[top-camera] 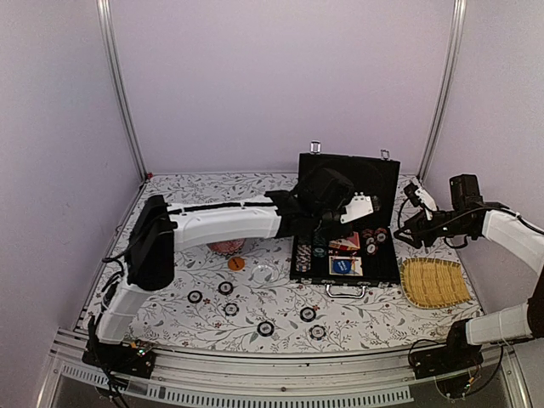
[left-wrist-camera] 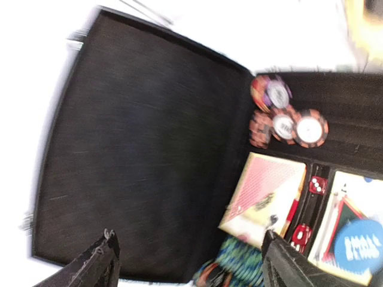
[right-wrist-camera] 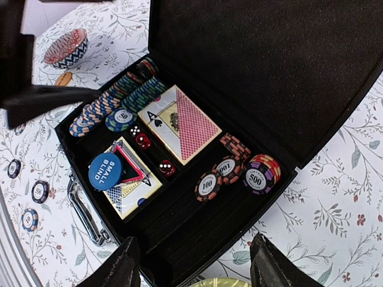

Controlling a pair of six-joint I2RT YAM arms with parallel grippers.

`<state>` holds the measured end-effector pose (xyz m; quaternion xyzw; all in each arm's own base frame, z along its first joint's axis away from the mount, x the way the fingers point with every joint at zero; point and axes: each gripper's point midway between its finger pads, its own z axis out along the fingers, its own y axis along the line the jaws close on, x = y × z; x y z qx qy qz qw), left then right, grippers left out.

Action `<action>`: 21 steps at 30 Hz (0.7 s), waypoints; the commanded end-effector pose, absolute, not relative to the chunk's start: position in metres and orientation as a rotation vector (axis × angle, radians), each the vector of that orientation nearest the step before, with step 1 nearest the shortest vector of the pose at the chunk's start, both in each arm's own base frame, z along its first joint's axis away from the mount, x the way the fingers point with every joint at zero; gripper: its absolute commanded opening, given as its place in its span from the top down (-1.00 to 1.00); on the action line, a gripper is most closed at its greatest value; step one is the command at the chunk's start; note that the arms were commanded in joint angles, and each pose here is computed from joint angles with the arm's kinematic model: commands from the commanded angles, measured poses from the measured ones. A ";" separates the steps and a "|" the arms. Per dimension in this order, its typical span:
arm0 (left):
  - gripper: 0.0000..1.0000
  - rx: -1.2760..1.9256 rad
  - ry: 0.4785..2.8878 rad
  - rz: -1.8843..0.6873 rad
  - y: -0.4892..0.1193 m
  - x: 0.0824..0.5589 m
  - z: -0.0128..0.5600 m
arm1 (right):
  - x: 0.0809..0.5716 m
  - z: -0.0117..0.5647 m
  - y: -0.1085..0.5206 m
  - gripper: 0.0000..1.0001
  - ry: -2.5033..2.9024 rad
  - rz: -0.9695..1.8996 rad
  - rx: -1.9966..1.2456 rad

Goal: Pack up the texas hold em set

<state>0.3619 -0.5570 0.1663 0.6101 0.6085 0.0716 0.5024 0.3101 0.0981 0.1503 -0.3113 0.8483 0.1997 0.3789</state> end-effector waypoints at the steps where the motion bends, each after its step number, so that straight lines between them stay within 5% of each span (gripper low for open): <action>1: -0.66 1.303 1.492 0.034 -0.525 0.340 0.257 | 0.319 0.180 0.109 -0.26 2.121 0.539 -0.854; 21: -0.67 0.673 2.018 -0.074 -0.282 0.271 0.238 | 0.401 0.112 0.251 -0.18 2.319 0.508 -1.218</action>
